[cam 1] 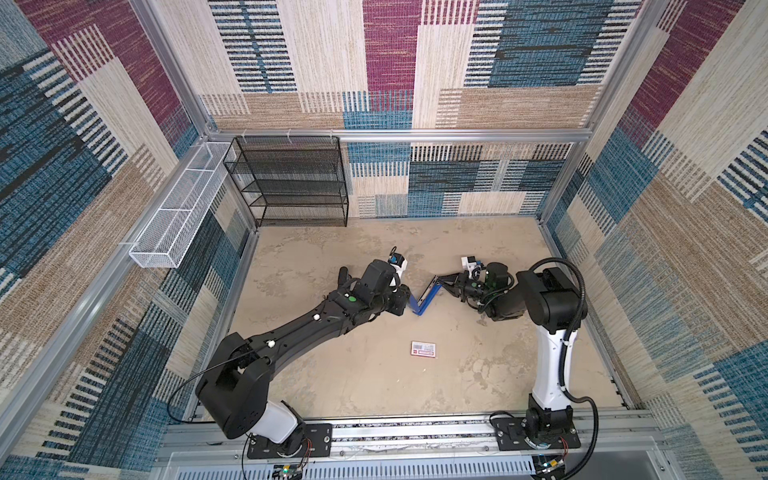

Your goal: Load the staples into the stapler

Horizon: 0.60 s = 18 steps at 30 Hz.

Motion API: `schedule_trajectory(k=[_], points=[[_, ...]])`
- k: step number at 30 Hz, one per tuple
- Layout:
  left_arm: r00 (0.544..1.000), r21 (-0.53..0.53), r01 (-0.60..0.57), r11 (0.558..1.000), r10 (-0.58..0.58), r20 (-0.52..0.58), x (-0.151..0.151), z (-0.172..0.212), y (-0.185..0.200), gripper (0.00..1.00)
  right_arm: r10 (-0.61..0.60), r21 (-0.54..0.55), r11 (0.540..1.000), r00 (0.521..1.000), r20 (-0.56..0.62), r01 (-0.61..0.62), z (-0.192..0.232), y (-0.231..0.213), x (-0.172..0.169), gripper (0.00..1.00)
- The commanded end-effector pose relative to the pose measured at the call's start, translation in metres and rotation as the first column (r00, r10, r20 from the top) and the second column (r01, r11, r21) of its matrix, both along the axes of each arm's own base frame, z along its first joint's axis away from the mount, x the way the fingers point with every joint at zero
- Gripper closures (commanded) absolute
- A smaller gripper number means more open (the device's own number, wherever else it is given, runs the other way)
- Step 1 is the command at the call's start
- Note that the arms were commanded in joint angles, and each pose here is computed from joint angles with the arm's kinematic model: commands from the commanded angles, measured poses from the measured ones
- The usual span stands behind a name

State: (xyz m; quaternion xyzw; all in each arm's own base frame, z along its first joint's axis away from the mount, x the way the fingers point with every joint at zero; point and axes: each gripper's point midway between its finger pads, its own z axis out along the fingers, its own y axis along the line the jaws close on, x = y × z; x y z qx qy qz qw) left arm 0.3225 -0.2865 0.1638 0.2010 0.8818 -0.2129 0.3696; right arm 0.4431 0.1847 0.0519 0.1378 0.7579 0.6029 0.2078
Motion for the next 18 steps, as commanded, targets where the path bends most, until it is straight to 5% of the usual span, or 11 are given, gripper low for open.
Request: schedule_trajectory(k=[1,18], points=[[0.995,0.034,-0.073,0.997,0.071,0.064,0.007,-0.003,0.018,1.00,-0.061,-0.002,0.998,0.997,0.043,0.061,0.004,-0.008,0.014,1.00],[0.993,0.130,-0.114,0.985,0.117,-0.013,-0.029,-0.077,0.058,1.00,-0.101,-0.030,0.994,0.995,0.011,0.101,-0.017,-0.021,0.026,0.96]])
